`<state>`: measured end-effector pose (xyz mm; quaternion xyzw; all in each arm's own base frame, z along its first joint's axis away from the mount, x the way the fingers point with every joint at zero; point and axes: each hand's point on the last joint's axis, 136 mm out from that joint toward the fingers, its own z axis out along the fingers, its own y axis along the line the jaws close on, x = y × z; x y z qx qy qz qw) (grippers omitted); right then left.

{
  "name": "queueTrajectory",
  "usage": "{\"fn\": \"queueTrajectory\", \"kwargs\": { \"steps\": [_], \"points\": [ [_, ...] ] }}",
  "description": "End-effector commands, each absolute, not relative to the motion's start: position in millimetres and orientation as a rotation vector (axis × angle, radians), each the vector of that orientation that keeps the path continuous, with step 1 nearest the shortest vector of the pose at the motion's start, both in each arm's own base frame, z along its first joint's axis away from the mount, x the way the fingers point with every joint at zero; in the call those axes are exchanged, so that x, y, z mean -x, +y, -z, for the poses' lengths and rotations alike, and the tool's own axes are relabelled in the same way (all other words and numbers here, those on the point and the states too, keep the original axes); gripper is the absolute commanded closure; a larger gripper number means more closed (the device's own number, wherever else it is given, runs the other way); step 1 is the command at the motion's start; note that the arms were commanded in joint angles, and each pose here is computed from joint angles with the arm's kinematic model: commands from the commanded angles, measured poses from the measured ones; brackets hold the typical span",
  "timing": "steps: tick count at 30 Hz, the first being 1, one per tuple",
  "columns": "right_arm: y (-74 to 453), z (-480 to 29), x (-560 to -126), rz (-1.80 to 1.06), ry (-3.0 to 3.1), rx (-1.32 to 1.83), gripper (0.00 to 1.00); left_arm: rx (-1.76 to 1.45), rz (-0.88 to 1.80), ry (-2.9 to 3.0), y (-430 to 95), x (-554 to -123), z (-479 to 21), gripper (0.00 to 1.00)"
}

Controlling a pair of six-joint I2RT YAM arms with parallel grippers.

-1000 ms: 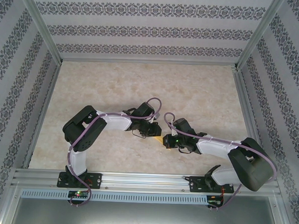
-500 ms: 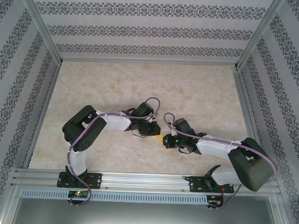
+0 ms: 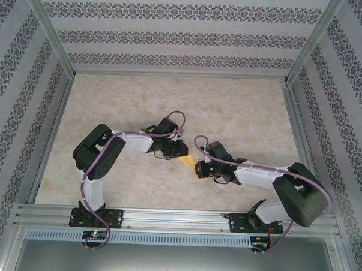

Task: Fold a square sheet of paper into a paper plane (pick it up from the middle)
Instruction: Fold the wing for the fifth time at the center of the table.

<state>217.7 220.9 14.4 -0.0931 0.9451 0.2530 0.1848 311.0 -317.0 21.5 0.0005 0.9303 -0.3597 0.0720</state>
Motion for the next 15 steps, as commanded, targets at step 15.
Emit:
{"fn": "queueTrajectory", "kwargs": {
  "steps": [15],
  "points": [
    [190,22,-188,-0.506,2.853,0.275,0.95,0.096,0.868,2.848,-259,-351,7,0.8]
  ]
}}
